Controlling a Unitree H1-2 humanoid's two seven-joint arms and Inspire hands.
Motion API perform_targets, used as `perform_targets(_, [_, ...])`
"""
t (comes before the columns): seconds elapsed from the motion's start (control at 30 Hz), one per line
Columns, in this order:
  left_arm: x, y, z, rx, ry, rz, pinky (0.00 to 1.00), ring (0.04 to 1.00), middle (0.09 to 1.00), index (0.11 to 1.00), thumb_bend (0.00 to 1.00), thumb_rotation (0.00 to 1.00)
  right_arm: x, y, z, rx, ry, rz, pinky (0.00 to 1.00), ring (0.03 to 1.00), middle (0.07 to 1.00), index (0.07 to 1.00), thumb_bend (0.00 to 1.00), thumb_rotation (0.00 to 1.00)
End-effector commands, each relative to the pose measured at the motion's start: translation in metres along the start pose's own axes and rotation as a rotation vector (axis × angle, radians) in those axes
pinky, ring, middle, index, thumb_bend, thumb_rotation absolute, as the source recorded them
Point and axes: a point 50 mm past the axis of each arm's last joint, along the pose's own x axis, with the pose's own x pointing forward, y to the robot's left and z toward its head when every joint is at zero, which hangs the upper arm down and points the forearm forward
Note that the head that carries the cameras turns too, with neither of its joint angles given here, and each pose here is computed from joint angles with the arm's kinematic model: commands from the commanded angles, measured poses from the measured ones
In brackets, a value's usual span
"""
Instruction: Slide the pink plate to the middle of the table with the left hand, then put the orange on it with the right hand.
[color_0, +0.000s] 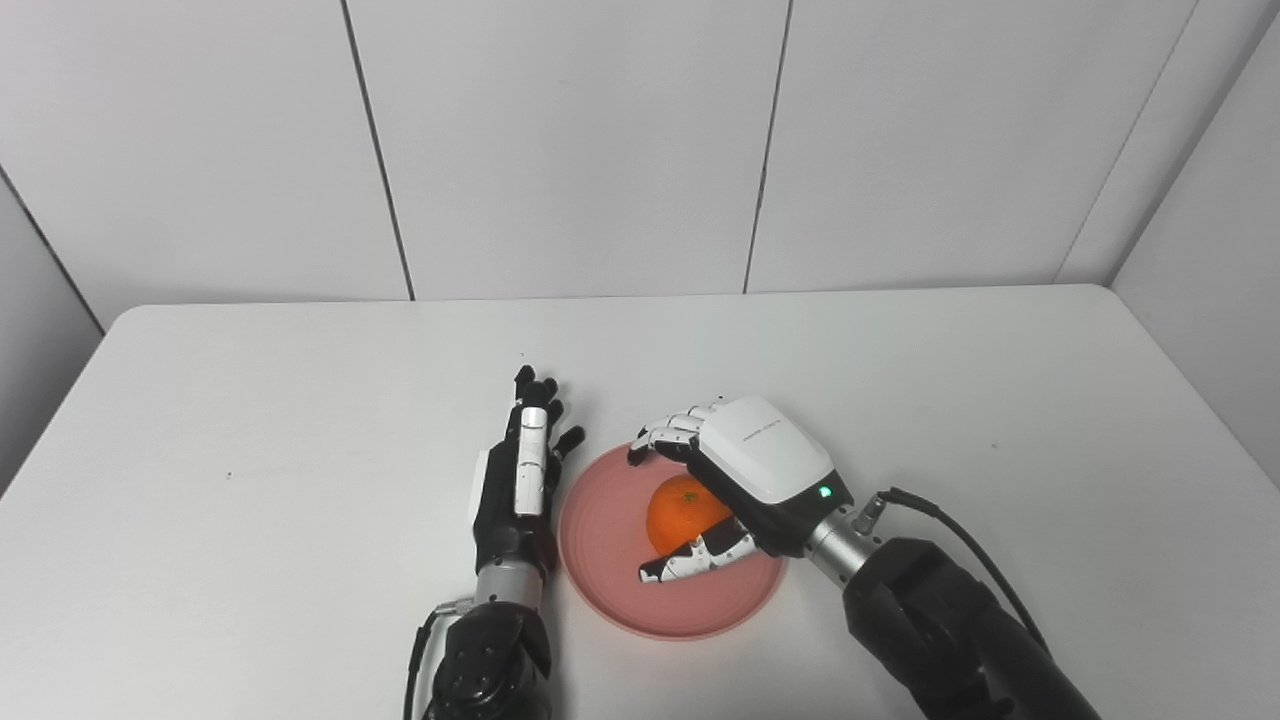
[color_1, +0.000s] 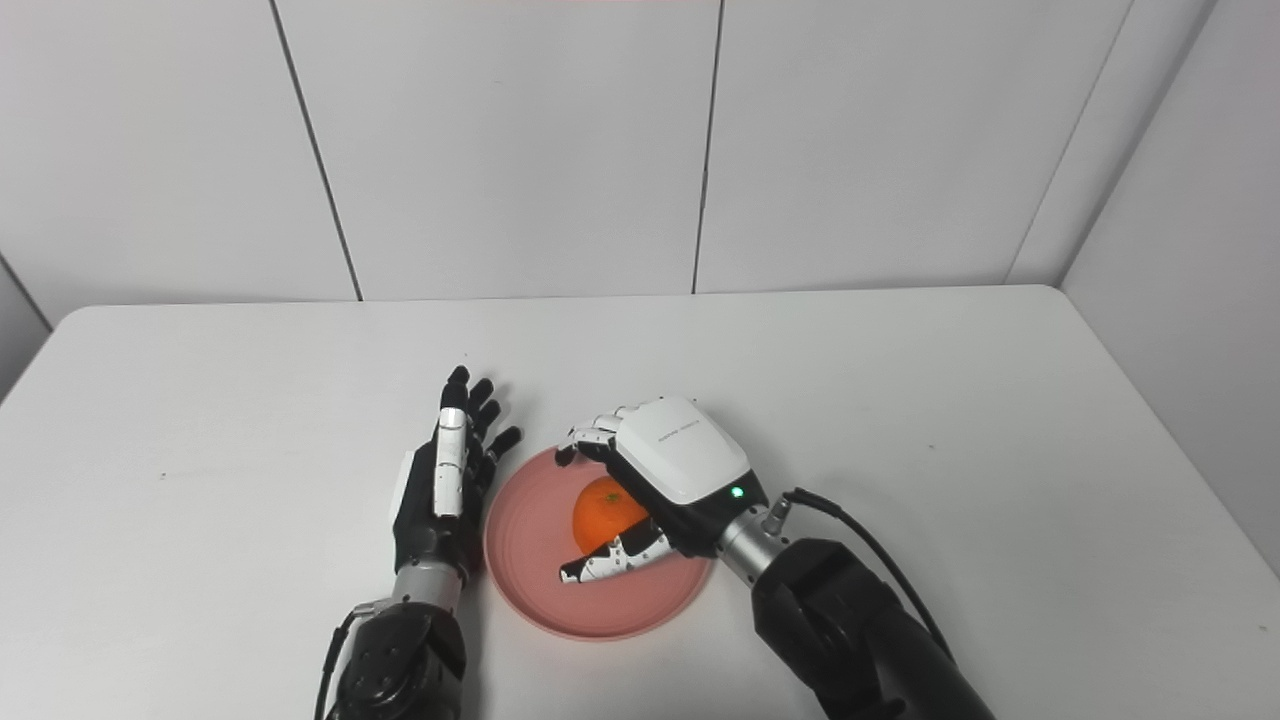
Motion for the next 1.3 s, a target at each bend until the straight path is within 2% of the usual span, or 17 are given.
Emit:
perform_targets(0.0, [-0.023, -0.038, -0.041, -0.141, 0.193, 0.024, 0.88, 0.984, 0.976, 1.0, 0.73, 0.92, 0.004, -0.018, 0.005, -0.003, -0.049, -0.087, 0.73, 0.769, 0.764, 0.676, 0.75, 0.56])
perform_targets(0.1, [-0.023, -0.038, -0.041, -0.145, 0.188, 0.026, 0.89, 0.975, 0.989, 1.0, 0.73, 0.92, 0.004, -0.018, 0.004, 0.044, -0.056, -0.129, 0.71, 0.752, 0.75, 0.669, 0.76, 0.55])
perform_targets(0.2, [-0.024, -0.038, -0.04, -0.112, 0.157, 0.02, 0.88, 0.937, 0.999, 1.0, 0.71, 0.93, 0.003, -0.018, 0.002, 0.118, -0.069, -0.222, 0.66, 0.703, 0.714, 0.644, 0.75, 0.55])
perform_targets(0.27, [-0.025, -0.038, -0.038, -0.08, 0.124, 0.01, 0.83, 0.861, 0.913, 1.0, 0.77, 0.94, 0.002, -0.019, 0.0, 0.196, -0.058, -0.304, 0.6, 0.658, 0.689, 0.66, 0.73, 0.69])
perform_targets(0.43, [-0.024, -0.035, -0.035, -0.057, 0.106, 0.018, 0.83, 0.845, 0.887, 0.987, 0.77, 0.96, -0.003, -0.02, -0.008, 0.456, 0.002, -0.447, 0.59, 0.661, 0.694, 0.69, 0.72, 0.78])
perform_targets(0.5, [-0.024, -0.033, -0.033, -0.052, 0.093, 0.028, 0.83, 0.828, 0.883, 0.979, 0.77, 0.96, -0.007, -0.018, -0.013, 0.569, 0.033, -0.489, 0.65, 0.72, 0.744, 0.746, 0.76, 0.91])
perform_targets(0.57, [-0.023, -0.031, -0.031, -0.038, 0.07, 0.035, 0.83, 0.822, 0.881, 0.978, 0.76, 0.96, -0.01, -0.016, -0.018, 0.665, 0.06, -0.529, 0.71, 0.758, 0.771, 0.779, 0.8, 0.97])
perform_targets(0.63, [-0.022, -0.026, -0.028, -0.01, 0.035, 0.044, 0.83, 0.82, 0.88, 0.977, 0.75, 0.96, -0.013, -0.011, -0.023, 0.76, 0.093, -0.585, 0.73, 0.768, 0.777, 0.786, 0.81, 0.98])
perform_targets(0.7, [-0.019, -0.019, -0.025, 0.011, -0.008, 0.045, 0.86, 0.819, 0.879, 0.97, 0.75, 0.95, -0.016, -0.001, -0.029, 0.884, 0.145, -0.651, 0.76, 0.797, 0.795, 0.796, 0.77, 1.0])
perform_targets(0.73, [-0.018, -0.015, -0.023, 0.019, -0.031, 0.044, 0.88, 0.833, 0.885, 0.966, 0.75, 0.93, -0.017, 0.004, -0.032, 0.951, 0.178, -0.677, 0.81, 0.826, 0.811, 0.804, 0.78, 0.99])
perform_targets(0.83, [-0.015, -0.005, -0.021, 0.07, -0.095, 0.047, 0.91, 0.858, 0.896, 0.955, 0.72, 0.92, -0.018, 0.019, -0.041, 1.155, 0.267, -0.708, 0.88, 0.865, 0.839, 0.828, 0.82, 0.99])
perform_targets(0.93, [-0.01, 0.006, -0.018, 0.15, -0.178, 0.064, 0.93, 0.888, 0.912, 0.955, 0.7, 0.91, -0.021, 0.043, -0.053, 1.344, 0.387, -0.67, 0.93, 0.902, 0.892, 0.886, 0.85, 1.0])
perform_targets(1.1, [-0.002, 0.025, -0.014, 0.212, -0.221, 0.122, 0.97, 0.93, 0.939, 0.961, 0.71, 0.93, -0.03, 0.075, -0.064, 1.439, 0.494, -0.622, 1.0, 0.954, 0.935, 0.928, 0.84, 1.0])
perform_targets(1.27, [0.003, 0.038, -0.013, 0.245, -0.223, 0.174, 0.96, 0.937, 0.948, 0.96, 0.72, 0.95, -0.036, 0.092, -0.065, 1.505, 0.552, -0.597, 1.0, 0.978, 0.955, 0.954, 0.82, 1.0])
